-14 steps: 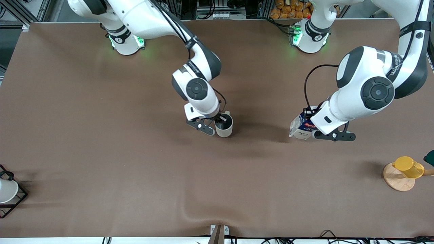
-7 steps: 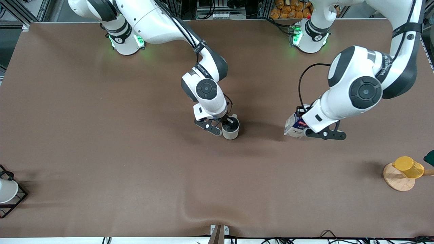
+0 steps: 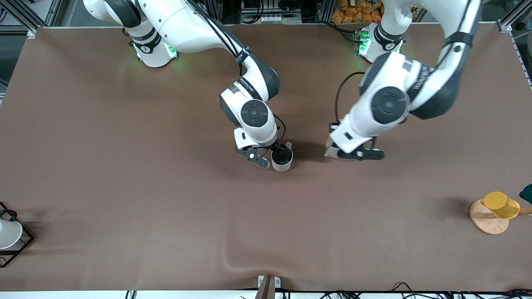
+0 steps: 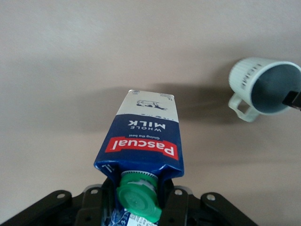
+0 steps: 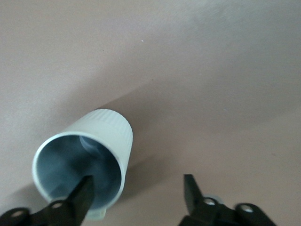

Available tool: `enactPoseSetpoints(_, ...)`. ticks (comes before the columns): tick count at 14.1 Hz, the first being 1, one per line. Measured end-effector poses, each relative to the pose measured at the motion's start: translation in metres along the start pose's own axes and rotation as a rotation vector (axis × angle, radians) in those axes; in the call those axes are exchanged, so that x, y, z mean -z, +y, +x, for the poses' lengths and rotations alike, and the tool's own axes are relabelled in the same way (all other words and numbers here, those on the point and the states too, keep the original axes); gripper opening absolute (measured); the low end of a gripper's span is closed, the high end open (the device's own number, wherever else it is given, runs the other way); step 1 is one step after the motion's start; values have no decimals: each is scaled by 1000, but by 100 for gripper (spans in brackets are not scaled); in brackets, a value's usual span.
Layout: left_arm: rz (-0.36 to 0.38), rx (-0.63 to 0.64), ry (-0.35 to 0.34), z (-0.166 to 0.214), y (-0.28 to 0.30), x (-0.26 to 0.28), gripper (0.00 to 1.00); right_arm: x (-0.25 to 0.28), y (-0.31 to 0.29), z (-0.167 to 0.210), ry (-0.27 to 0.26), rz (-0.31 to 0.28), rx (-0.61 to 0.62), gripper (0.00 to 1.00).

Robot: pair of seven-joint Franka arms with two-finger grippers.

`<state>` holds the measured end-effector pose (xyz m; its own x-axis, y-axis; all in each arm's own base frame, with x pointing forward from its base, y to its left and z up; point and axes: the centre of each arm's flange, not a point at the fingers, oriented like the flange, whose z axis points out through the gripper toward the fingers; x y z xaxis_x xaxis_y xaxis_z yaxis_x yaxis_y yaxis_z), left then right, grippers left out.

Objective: Place milk next to cup
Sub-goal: 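Release the mug with the right gripper while the left gripper brings milk over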

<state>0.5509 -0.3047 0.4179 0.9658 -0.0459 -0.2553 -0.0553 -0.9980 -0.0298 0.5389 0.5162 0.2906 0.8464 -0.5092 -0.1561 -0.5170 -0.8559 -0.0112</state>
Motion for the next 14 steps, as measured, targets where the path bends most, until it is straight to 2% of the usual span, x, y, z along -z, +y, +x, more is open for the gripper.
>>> enactPoseSetpoints(1,-10,11,-12,-7,15,-3,38,13,-1,0,-14,-12,-1,100)
enactPoseSetpoints(3,-16,39,-29,-18,41,-10,38,37,2,5,-41,-26,10,100)
enactPoseSetpoints(5,-3,62,-38,-30,64,-18,38,67,16,26,-76,-34,58,100)
enactPoseSetpoints(8,12,87,-56,-39,85,-31,38,134,60,91,-110,0,150,100)
enactPoseSetpoints(10,-3,111,-72,-42,97,-38,38,175,97,128,-123,4,209,100)
enactPoseSetpoints(14,-20,163,-63,-43,143,-43,38,215,168,202,-135,26,277,100)
